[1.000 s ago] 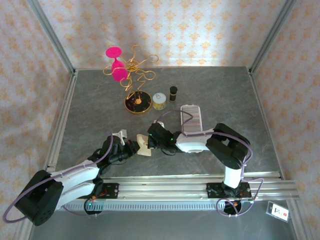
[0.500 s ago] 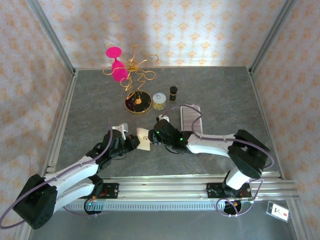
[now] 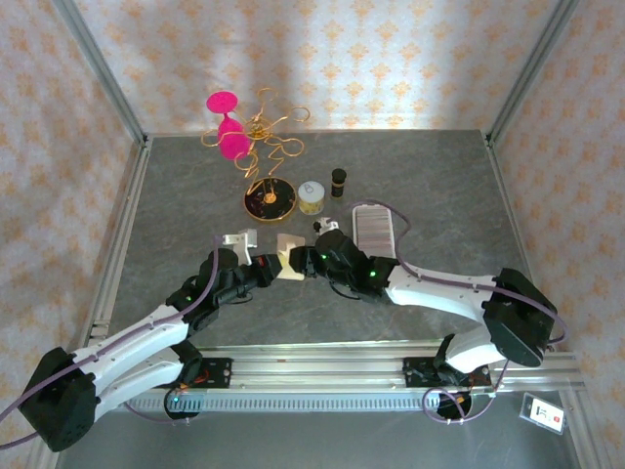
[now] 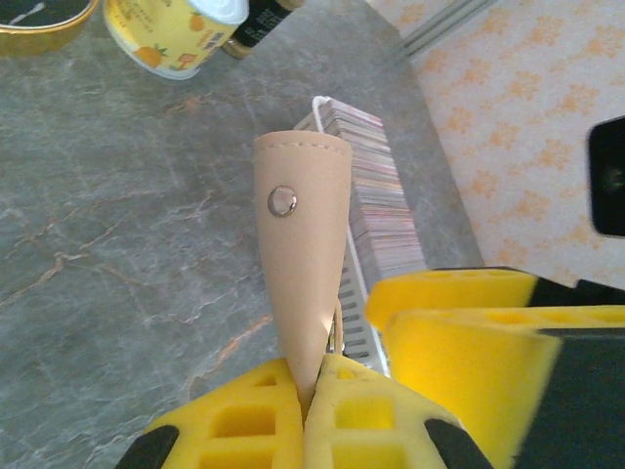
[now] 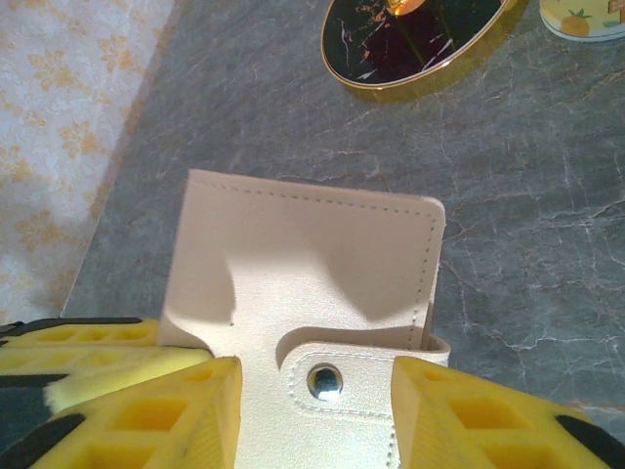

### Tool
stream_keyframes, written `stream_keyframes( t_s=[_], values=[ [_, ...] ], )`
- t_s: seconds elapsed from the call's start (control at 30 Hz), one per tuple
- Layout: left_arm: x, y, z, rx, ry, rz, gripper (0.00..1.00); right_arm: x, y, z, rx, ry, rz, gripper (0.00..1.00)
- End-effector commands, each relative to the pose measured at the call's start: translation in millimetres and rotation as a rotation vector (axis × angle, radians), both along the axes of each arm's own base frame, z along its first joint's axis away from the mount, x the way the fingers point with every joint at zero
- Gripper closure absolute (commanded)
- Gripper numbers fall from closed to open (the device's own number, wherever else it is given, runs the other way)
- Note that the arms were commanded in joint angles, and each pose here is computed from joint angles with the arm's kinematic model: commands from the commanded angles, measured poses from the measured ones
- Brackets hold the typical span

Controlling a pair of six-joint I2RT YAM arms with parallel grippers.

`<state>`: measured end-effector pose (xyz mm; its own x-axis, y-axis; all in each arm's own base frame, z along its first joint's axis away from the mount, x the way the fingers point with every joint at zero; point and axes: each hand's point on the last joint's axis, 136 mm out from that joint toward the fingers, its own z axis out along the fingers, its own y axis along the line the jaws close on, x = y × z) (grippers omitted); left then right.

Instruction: Put the credit cards into the card holder

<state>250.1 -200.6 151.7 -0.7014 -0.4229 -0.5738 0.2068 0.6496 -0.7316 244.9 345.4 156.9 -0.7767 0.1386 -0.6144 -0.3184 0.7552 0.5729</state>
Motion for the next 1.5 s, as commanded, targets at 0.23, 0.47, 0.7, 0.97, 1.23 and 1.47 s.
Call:
stream_keyframes(
  t_s=[0.23, 0.47, 0.7, 0.97, 1.23, 1.47],
  values=[
    [-3.7, -14.3, 30.9, -0.137, -0.078, -0.053, 1.0, -0.5, 8.6, -11.2, -0.018, 0.039, 0.008, 0.5],
    [-8.9, -12.5, 28.4, -0.175, -0.078, -0.052, 1.0, 5.6, -0.2, -31.3, -0.1, 0.067, -0.049, 0.59],
    [-7.2, -8.3, 24.3, -0.151, -0.076, -0.03, 1.0, 12.9, -14.5, -46.0, -0.18, 0.071, -0.124, 0.72],
    [-4.2, -4.8, 15.8, -0.122, -0.06, -0.005, 1.0, 14.4, -26.0, -59.4, -0.242, 0.082, -0.165, 0.9],
    [-2.9, -2.4, 8.0, -0.098, -0.043, 0.009, 1.0, 15.1, -26.0, -54.4, -0.224, 0.073, -0.171, 1.0],
    [-3.4, -1.1, -8.7, -0.074, 0.004, 0.018, 1.0, 15.4, -34.4, -52.5, -0.222, 0.06, -0.197, 1.0]
  ],
)
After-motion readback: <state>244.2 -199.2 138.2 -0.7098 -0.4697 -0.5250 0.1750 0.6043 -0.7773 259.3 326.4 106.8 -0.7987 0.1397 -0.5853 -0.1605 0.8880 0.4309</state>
